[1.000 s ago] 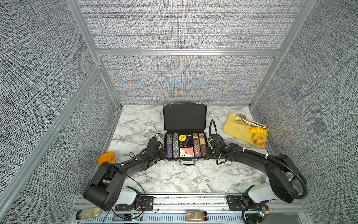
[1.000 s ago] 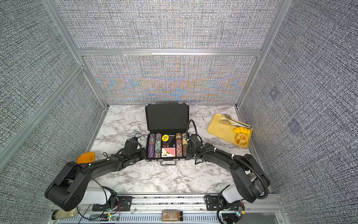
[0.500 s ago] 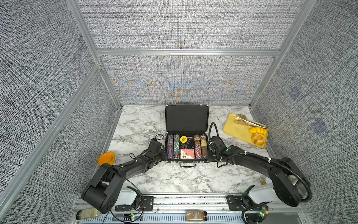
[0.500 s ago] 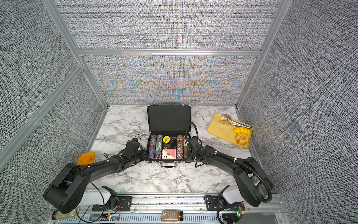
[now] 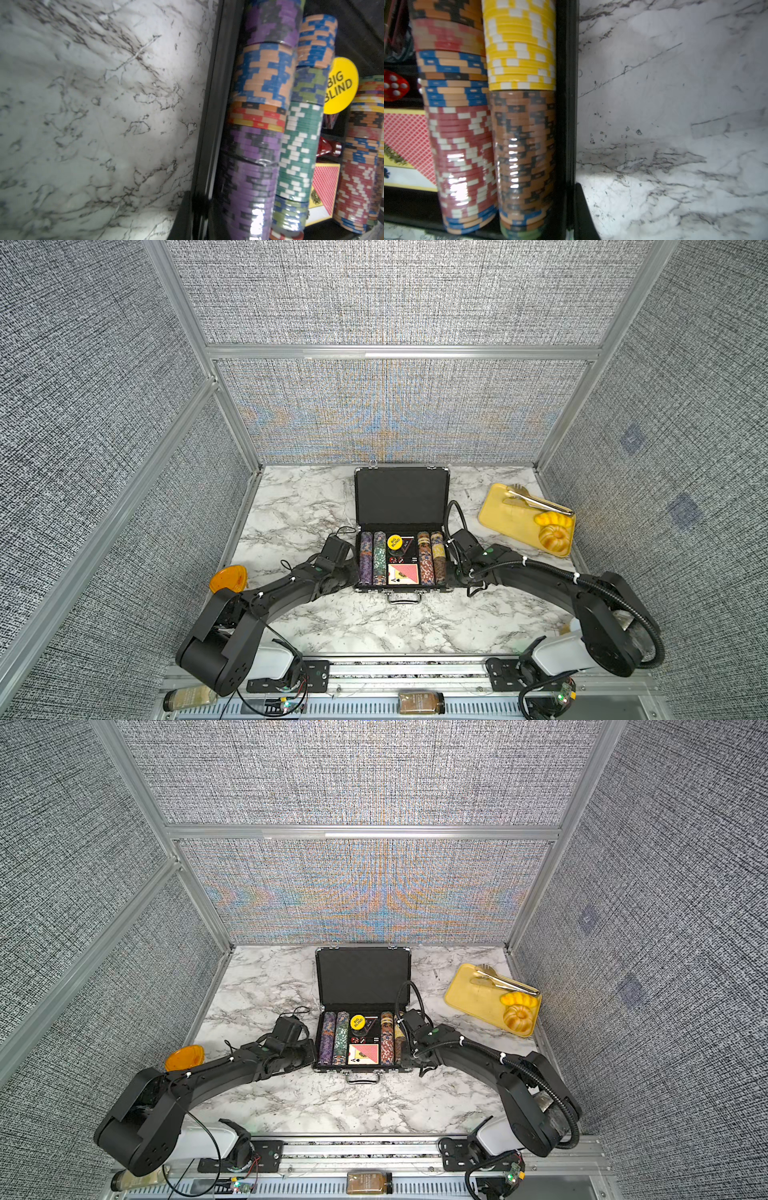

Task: Close the poker set cases
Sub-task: Move the poker set case to the center of the board, then close the lid of the poker set case.

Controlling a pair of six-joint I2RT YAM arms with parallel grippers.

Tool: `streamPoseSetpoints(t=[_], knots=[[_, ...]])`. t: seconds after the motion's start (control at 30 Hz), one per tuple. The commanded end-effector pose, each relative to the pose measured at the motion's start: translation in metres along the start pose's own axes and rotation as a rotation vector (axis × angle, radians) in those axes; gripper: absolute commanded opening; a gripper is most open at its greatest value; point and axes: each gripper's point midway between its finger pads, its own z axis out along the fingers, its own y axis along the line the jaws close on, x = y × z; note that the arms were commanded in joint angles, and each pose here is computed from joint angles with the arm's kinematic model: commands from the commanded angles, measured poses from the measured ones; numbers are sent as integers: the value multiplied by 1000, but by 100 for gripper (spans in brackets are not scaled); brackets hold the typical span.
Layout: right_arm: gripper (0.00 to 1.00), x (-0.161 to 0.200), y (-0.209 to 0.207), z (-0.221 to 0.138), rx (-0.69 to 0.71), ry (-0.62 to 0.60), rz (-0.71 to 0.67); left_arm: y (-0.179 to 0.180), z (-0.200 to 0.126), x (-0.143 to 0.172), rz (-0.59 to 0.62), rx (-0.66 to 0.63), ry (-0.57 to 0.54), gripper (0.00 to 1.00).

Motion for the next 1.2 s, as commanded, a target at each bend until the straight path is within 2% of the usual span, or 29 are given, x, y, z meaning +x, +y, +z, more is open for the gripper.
streamPoseSetpoints(t=[0.0,0.17,0.43,0.63,0.9,1.03,1.17], knots=[[8,60,-43,-13,171,247,-26,72,-24,93,-143,-303,371,0],[15,47,-40,-22,153,200,-12,66,-28,79,-125,-309,331,11],[24,28,-40,-28,143,156,-7,56,-30,63,-100,-306,297,20],[29,10,-42,-44,122,108,6,42,-45,35,-70,-307,216,31],[46,-52,-47,-75,40,-37,52,15,-63,-19,12,-283,59,42],[55,-101,-50,-92,-57,-153,111,9,-68,-50,51,-264,-56,48],[64,-156,-50,-110,-155,-264,135,3,-70,-74,62,-199,-125,55]])
